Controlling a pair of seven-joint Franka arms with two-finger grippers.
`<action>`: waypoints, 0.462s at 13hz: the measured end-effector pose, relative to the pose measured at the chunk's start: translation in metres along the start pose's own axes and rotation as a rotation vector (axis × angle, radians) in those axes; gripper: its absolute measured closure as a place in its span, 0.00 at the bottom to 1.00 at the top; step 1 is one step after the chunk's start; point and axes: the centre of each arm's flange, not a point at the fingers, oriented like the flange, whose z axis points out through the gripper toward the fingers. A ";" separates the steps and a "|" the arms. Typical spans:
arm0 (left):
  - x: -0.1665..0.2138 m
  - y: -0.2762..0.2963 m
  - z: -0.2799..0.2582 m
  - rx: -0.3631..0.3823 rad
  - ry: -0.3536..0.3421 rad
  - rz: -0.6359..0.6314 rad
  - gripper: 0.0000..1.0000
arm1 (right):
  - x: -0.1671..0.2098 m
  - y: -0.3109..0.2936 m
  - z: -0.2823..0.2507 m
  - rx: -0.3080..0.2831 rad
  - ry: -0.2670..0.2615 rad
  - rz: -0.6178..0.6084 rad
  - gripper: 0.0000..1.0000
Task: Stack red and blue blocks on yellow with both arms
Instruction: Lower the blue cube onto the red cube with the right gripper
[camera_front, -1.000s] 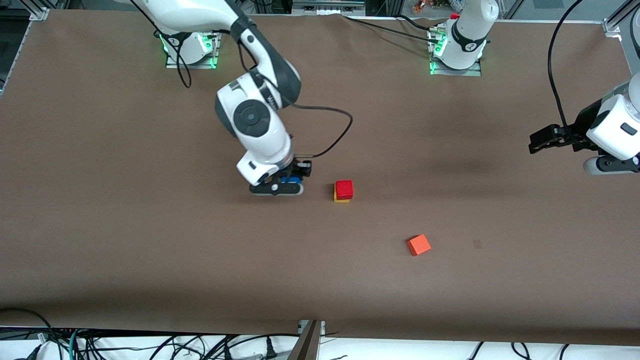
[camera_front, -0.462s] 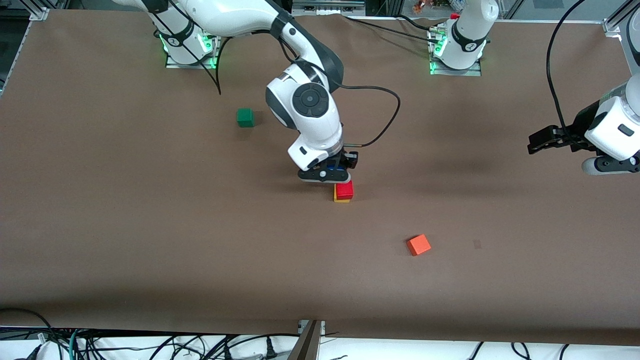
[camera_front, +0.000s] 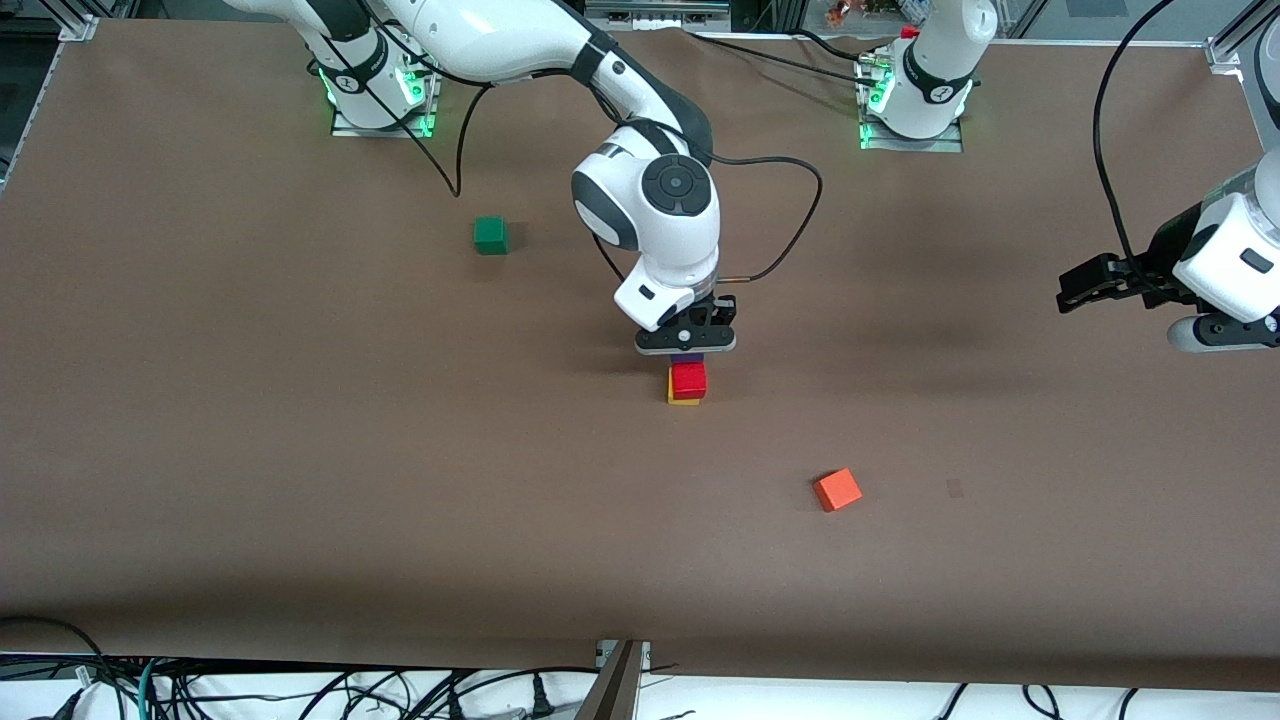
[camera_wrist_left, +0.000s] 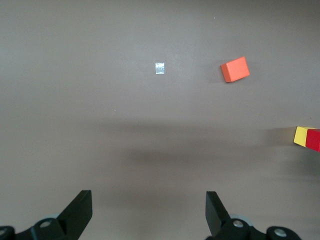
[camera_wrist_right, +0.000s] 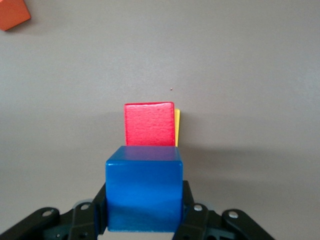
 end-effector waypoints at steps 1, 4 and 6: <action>0.000 0.000 0.001 0.000 -0.001 0.000 0.00 | 0.003 0.000 -0.001 0.001 0.008 -0.011 0.44; 0.001 0.000 0.001 0.000 -0.001 0.000 0.00 | 0.008 0.000 0.000 0.001 0.043 -0.035 0.44; 0.001 0.000 0.002 0.000 -0.002 0.000 0.00 | 0.009 -0.001 0.005 0.006 0.053 -0.053 0.44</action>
